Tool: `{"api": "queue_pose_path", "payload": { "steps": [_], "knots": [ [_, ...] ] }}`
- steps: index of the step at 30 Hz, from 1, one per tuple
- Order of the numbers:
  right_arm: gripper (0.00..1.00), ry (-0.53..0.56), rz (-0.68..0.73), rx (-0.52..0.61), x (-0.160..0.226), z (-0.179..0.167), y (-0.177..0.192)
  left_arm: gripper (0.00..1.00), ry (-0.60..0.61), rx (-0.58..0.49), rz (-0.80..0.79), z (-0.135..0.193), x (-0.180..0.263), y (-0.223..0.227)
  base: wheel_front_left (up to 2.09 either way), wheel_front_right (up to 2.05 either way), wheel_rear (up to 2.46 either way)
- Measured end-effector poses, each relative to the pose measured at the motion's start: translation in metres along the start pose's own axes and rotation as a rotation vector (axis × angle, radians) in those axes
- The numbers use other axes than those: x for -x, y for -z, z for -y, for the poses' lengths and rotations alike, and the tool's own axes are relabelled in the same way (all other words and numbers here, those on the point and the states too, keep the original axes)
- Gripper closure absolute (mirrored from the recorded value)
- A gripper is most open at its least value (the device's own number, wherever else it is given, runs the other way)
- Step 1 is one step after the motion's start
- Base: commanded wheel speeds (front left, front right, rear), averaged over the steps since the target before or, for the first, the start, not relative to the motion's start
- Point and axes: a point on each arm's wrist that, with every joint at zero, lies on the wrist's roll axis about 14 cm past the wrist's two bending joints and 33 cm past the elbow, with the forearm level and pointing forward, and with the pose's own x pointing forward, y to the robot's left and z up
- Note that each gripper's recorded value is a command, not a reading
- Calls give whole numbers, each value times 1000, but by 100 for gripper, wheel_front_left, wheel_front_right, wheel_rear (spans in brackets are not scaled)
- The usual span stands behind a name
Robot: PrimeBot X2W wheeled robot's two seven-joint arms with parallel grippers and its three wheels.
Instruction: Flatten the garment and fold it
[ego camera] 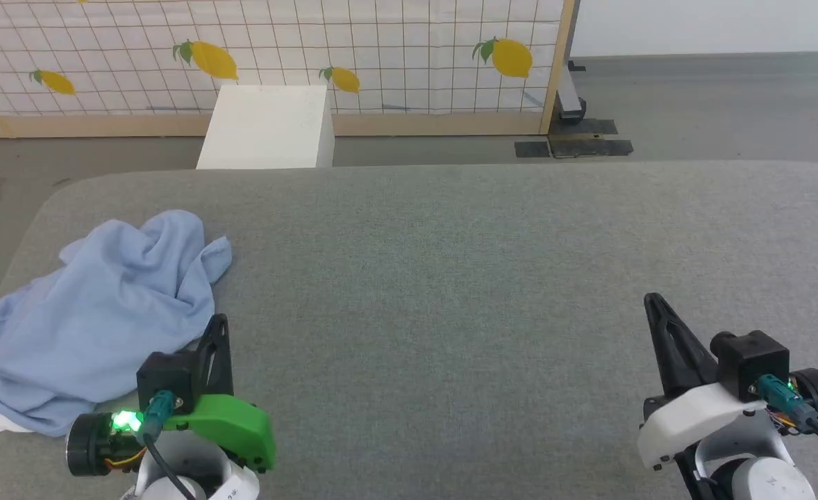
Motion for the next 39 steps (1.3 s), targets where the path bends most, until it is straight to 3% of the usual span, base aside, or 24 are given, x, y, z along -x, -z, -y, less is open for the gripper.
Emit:
{"api": "queue_pose_path", "payload": {
  "steps": [39],
  "knots": [
    [100,0,0,0,0,0,0,100,0,0,0,0,0,0,0,0,0]
  ]
}}
